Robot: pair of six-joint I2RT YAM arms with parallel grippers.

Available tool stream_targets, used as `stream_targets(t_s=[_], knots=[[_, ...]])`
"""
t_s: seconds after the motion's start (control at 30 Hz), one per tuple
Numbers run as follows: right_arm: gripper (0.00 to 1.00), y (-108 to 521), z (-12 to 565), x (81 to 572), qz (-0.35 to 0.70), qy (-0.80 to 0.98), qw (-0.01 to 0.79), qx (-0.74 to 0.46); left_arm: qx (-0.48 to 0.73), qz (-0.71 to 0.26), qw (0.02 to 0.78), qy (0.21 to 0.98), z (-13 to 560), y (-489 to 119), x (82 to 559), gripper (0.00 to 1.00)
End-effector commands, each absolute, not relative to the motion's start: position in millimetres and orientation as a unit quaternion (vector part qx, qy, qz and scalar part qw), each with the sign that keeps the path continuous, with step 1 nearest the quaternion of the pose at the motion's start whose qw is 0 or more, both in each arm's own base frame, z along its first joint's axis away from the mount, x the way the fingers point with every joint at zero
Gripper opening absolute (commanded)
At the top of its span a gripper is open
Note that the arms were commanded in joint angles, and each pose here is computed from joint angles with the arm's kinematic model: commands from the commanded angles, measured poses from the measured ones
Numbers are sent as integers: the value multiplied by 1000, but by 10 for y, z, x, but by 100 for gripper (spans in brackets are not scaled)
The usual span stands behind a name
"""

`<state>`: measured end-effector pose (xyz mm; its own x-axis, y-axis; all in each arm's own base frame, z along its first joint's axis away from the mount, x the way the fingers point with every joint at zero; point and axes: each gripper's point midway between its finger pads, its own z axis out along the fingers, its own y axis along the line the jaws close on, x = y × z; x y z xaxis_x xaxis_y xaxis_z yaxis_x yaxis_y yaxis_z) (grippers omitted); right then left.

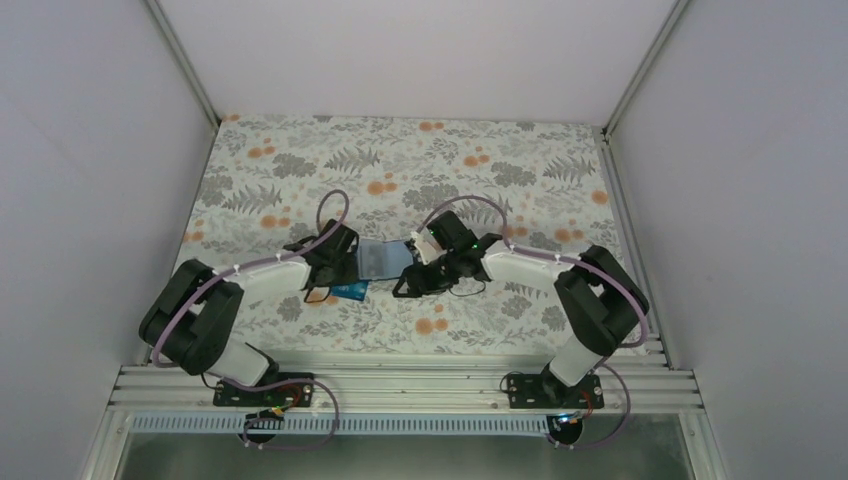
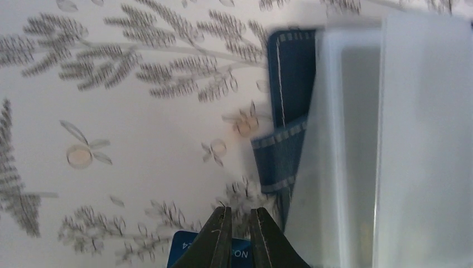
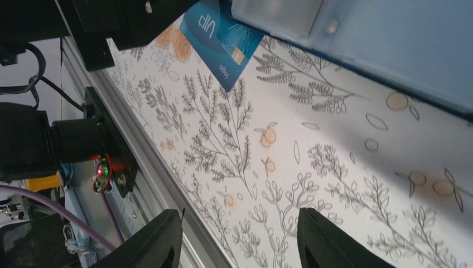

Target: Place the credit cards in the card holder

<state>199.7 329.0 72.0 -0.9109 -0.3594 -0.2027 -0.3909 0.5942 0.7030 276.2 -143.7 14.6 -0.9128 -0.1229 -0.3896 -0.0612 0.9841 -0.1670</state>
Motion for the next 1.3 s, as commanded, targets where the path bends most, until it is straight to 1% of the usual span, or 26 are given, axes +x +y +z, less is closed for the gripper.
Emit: stream_targets(t_s=[0.0,0.27,0.6,0.7,0.8,0.9,1.1,1.27], knots=[[54,3246,845,1959,409,886,42,-215,-34,-55,142,988,-16,-1354,2310,12],[55,3151,822,1788,414,886,39,-205,-18,-74,133,988,-49,-1488,1959,12],[57,3049,785,1580,416,890,37,-182,20,-116,129,985,-42,-1887,1722,12],[59,2993,750,1565,413,896,40,-158,29,-108,129,985,-46,-1975,1672,12],[60,2943,734,1570,409,900,49,-143,7,-79,147,986,-32,-1893,1706,12],[61,2946,777,1660,403,902,73,-139,-12,-74,179,981,74,-1868,1822,15],[60,3091,883,1963,393,901,112,-145,-12,-55,216,975,212,-1939,2052,29],[59,3184,924,2122,391,900,120,-154,-12,-41,224,974,218,-2027,2241,32]])
